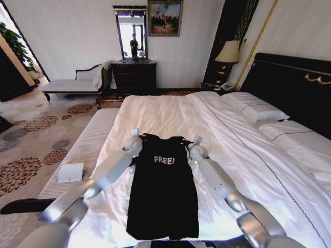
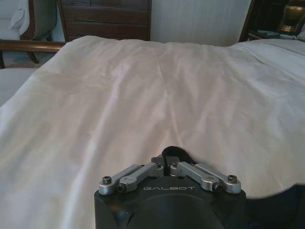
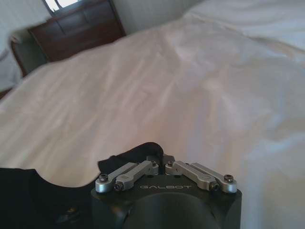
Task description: Fold the clothes on the bed.
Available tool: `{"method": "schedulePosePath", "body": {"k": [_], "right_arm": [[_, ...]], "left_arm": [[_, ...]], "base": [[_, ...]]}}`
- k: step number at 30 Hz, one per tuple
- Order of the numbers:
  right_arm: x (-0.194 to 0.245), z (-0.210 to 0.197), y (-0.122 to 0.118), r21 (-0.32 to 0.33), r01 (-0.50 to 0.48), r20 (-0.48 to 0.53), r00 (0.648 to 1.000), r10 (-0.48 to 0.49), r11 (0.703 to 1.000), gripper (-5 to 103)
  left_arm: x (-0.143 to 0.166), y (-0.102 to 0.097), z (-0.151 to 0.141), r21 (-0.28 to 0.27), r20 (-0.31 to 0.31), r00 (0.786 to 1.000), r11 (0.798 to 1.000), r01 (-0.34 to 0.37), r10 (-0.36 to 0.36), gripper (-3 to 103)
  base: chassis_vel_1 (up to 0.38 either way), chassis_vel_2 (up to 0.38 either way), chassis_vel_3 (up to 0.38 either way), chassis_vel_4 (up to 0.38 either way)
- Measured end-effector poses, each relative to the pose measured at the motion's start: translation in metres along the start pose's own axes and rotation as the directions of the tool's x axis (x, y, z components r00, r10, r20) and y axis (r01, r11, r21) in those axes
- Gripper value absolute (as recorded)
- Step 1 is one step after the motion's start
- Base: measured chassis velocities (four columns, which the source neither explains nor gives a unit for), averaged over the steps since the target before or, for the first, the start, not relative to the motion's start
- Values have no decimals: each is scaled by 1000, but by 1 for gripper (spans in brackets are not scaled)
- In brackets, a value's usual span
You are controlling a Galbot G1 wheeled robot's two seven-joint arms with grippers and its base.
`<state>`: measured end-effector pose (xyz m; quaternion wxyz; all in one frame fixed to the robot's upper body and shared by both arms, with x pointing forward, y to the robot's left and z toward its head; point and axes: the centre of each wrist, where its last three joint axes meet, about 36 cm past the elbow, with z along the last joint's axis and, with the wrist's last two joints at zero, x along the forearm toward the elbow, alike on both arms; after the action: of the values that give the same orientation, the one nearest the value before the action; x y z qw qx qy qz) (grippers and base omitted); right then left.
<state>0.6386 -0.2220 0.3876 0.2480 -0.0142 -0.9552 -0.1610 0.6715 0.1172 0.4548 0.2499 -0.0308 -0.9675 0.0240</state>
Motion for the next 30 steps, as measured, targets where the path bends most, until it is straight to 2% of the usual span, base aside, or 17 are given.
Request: {"method": "schedulePosePath", "body": {"k": [2, 6, 13, 23, 24, 25, 26, 29, 30], "right_arm": [[-11, -3, 0, 1, -24, -2, 1000, 24, 1000, 1], [-21, -7, -4, 7, -43, 1, 999, 43, 999, 1], [-34, -9, -14, 13, -58, 19, 998, 58, 998, 1], [-42, -11, -12, 21, -55, 52, 997, 54, 998, 1], [-44, -10, -12, 30, -59, 56, 997, 57, 998, 1], [-44, -10, -13, 39, -58, 60, 997, 56, 998, 1], [-44, -10, -13, 39, -58, 60, 997, 56, 998, 1], [-38, -4, -13, 60, -36, 72, 997, 32, 998, 11], [-33, 3, -15, 78, -24, 77, 997, 18, 997, 22]], "left_arm": [[-19, -14, -8, -10, 0, 1000, 1000, 5, -5, 1], [-31, -18, -12, -15, -15, 1000, 1000, 19, -19, 1], [-36, 0, 9, -29, -47, 998, 998, 50, -52, 1], [-33, 4, 16, -30, -53, 995, 996, 78, -80, 1], [-31, 4, 16, -29, -59, 995, 996, 81, -83, -2], [-29, 4, 16, -26, -63, 995, 996, 81, -83, 3], [-29, 4, 16, -26, -63, 995, 996, 81, -83, 3], [-19, 9, 17, -29, -64, 993, 995, 100, -102, 13], [-14, 17, 21, -35, -49, 991, 992, 125, -126, 19]], "base": [[0, 0, 0, 0], [0, 0, 0, 0], [0, 0, 0, 0], [0, 0, 0, 0], [0, 0, 0, 0], [0, 0, 0, 0], [0, 0, 0, 0], [0, 0, 0, 0], [0, 0, 0, 0]]}}
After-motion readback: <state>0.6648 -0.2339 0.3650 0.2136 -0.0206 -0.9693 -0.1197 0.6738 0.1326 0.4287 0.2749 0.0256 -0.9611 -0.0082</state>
